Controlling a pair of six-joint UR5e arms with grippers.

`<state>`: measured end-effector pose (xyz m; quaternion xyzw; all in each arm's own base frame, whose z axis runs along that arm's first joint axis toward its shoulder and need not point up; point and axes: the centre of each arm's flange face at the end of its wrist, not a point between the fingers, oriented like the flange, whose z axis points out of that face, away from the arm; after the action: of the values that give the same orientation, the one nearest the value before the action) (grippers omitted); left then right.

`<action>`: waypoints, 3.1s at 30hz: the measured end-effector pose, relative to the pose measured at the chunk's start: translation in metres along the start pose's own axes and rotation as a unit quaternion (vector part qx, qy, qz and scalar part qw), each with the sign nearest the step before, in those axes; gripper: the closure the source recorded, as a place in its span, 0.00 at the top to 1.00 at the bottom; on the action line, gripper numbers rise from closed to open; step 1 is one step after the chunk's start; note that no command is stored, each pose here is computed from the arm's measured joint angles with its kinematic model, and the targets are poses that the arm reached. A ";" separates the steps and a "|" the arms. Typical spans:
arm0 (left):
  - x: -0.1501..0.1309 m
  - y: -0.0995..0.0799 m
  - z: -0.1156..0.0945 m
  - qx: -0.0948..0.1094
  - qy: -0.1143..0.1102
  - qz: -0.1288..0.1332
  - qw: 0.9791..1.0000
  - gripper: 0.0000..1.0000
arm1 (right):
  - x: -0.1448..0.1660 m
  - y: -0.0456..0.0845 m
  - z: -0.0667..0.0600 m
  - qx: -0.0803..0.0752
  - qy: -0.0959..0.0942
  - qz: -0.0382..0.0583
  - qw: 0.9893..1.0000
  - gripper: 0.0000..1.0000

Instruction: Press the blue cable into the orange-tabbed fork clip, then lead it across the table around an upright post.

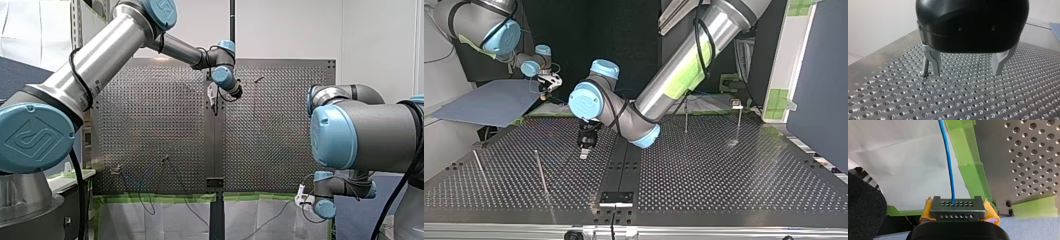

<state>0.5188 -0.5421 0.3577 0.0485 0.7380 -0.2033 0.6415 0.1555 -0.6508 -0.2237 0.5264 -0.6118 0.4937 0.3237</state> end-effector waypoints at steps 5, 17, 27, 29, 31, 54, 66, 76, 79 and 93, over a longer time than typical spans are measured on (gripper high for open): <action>0.000 0.000 0.000 0.000 0.000 0.000 1.000 1.00 | 0.000 0.000 0.000 0.000 0.000 0.000 1.000 0.00; 0.000 0.000 0.000 0.000 0.000 0.000 1.000 1.00 | 0.000 0.000 0.000 0.000 0.000 0.000 1.000 0.00; 0.000 0.000 0.000 0.000 0.000 0.000 1.000 1.00 | 0.000 0.000 0.000 0.000 0.000 0.000 1.000 0.00; 0.000 0.000 0.000 0.000 0.000 0.000 1.000 1.00 | 0.000 0.000 0.000 0.000 0.000 0.000 1.000 0.00; 0.000 0.000 0.000 0.000 0.000 0.000 1.000 1.00 | 0.000 0.000 0.000 0.000 0.000 0.000 1.000 0.00; 0.087 0.014 0.021 -0.019 0.062 0.026 0.998 1.00 | -0.073 0.019 -0.028 -0.024 -0.112 0.005 0.993 0.00; 0.089 0.014 0.021 -0.020 0.064 0.026 0.997 1.00 | -0.076 0.019 -0.030 -0.027 -0.123 0.007 0.992 0.00; 0.089 0.014 0.022 -0.020 0.064 0.026 0.997 1.00 | -0.076 0.019 -0.030 -0.027 -0.123 0.007 0.992 0.00; 0.089 0.014 0.022 -0.020 0.064 0.026 0.997 1.00 | -0.076 0.019 -0.030 -0.027 -0.123 0.007 0.992 0.00; 0.089 0.014 0.022 -0.020 0.064 0.026 0.997 1.00 | -0.076 0.019 -0.030 -0.027 -0.123 0.007 0.992 0.00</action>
<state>0.5281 -0.5540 0.2663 0.0682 0.7796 -0.1683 0.5993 0.1512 -0.5982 -0.2889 0.5701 -0.6637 0.4106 0.2565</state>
